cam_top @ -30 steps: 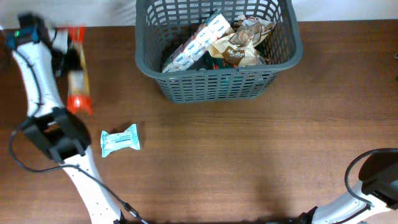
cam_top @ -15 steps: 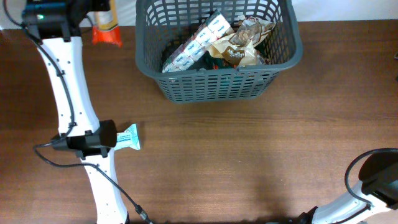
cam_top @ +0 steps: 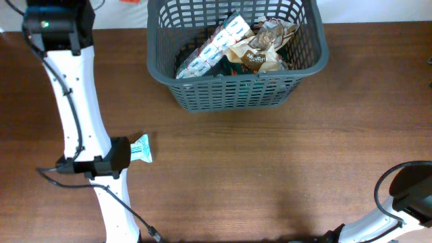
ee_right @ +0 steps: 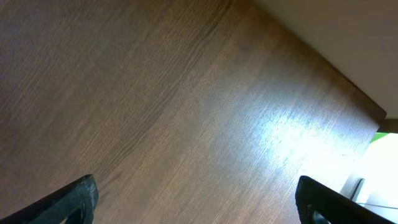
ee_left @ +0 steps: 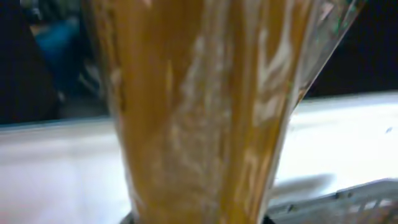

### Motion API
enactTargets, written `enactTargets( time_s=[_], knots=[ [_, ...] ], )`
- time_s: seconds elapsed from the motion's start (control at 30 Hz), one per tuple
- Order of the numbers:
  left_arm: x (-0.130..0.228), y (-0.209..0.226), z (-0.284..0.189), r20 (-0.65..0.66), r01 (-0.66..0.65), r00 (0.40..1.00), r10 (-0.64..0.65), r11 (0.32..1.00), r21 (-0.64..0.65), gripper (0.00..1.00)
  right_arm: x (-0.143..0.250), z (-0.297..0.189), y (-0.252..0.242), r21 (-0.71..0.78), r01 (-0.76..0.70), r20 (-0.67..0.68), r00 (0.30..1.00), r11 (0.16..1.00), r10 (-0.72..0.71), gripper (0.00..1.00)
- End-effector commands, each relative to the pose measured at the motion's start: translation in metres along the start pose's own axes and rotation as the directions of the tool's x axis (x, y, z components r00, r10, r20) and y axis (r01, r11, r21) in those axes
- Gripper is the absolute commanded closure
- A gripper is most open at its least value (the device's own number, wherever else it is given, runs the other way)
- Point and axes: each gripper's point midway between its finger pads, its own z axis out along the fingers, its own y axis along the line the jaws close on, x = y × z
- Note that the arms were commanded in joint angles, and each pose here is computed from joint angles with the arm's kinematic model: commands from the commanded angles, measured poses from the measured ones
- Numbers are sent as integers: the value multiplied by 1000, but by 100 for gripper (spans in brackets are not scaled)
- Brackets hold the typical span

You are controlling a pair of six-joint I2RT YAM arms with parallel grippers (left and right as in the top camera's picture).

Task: Pack container
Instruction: 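Lift the spaghetti pack upright and carry it over the basket, then lower the spaghetti pack into the basket's left side and open the gripper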

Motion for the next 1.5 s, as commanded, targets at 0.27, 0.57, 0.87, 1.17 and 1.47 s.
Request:
enactTargets(
  time_s=[0.27, 0.57, 0.87, 1.17, 1.47],
  knots=[
    [-85, -66, -54, 243, -48, 970, 20, 993, 111, 98, -1, -4, -2, -2, -14, 12, 1000, 1000, 14, 1],
    [-74, -143, -33, 259, -123, 964, 60, 964, 237, 98, -1, -4, -2, -2, -14, 12, 1000, 1000, 14, 1],
    [-7, -158, 23, 112, -93, 992, 65, 958, 271, 98, -1, -4, -2, -1, -14, 12, 1000, 1000, 14, 1],
    [57, -164, 46, -67, -55, 995, 78, 953, 297, 98, -1, -4, -2, -2, -14, 12, 1000, 1000, 14, 1],
    [112, -172, 43, -259, -23, 960, 107, 951, 308, 98, -1, -4, -2, -2, -14, 12, 1000, 1000, 14, 1]
  ],
)
